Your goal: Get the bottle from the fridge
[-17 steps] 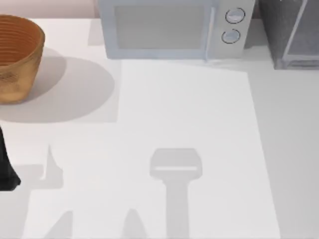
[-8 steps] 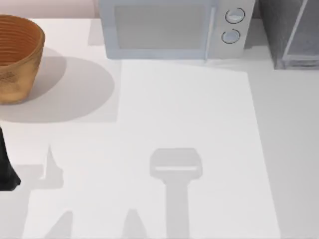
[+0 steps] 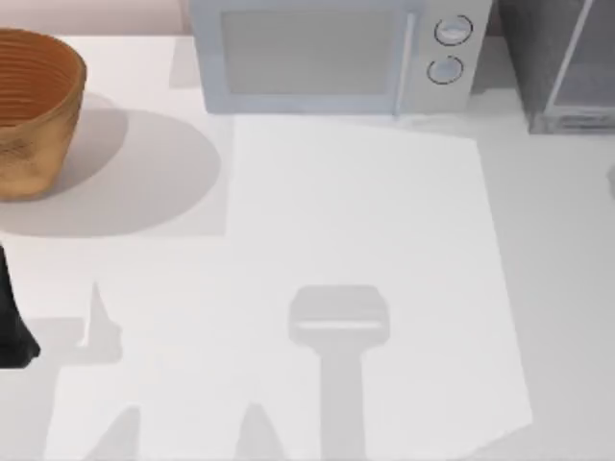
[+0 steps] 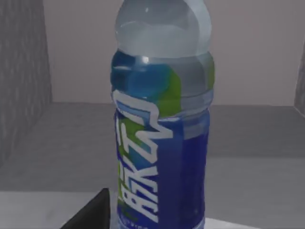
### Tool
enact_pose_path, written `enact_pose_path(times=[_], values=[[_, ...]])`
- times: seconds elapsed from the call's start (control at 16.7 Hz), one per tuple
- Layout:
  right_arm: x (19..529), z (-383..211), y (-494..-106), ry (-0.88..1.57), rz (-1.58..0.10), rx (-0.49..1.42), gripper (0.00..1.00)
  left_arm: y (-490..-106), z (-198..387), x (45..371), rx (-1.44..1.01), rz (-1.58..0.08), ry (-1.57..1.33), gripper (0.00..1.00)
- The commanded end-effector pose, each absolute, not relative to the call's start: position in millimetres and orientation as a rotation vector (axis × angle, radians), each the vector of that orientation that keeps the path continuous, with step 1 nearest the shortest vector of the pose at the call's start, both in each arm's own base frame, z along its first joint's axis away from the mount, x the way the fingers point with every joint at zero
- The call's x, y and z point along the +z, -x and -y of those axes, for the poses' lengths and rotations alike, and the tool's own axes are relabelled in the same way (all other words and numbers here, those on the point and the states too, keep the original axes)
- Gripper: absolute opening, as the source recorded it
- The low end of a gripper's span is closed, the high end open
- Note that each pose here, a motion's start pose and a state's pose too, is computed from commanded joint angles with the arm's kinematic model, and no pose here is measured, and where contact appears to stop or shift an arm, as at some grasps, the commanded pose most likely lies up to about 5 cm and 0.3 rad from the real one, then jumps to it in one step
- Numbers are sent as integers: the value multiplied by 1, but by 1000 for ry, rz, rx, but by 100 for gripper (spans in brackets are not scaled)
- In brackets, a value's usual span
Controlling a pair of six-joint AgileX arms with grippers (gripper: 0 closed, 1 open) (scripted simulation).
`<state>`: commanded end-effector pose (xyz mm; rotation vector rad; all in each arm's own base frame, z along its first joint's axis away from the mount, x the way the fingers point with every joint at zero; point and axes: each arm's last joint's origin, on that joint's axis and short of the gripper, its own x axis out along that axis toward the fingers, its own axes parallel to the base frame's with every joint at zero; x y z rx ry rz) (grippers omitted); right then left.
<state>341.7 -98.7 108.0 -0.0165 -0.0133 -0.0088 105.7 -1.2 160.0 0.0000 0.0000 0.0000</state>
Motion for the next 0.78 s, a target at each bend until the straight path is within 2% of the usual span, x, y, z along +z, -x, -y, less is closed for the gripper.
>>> enact_pose_path(times=[0.24,0.6,0.78], values=[[109,78,-386,16,3,-10,100,-106,1,160,0,0,0,100],[109,76,-390,16,1,-12,100,-106,1,160,0,0,0,100],[106,76,-406,14,-6,-10,100,-106,1,160,0,0,0,100]])
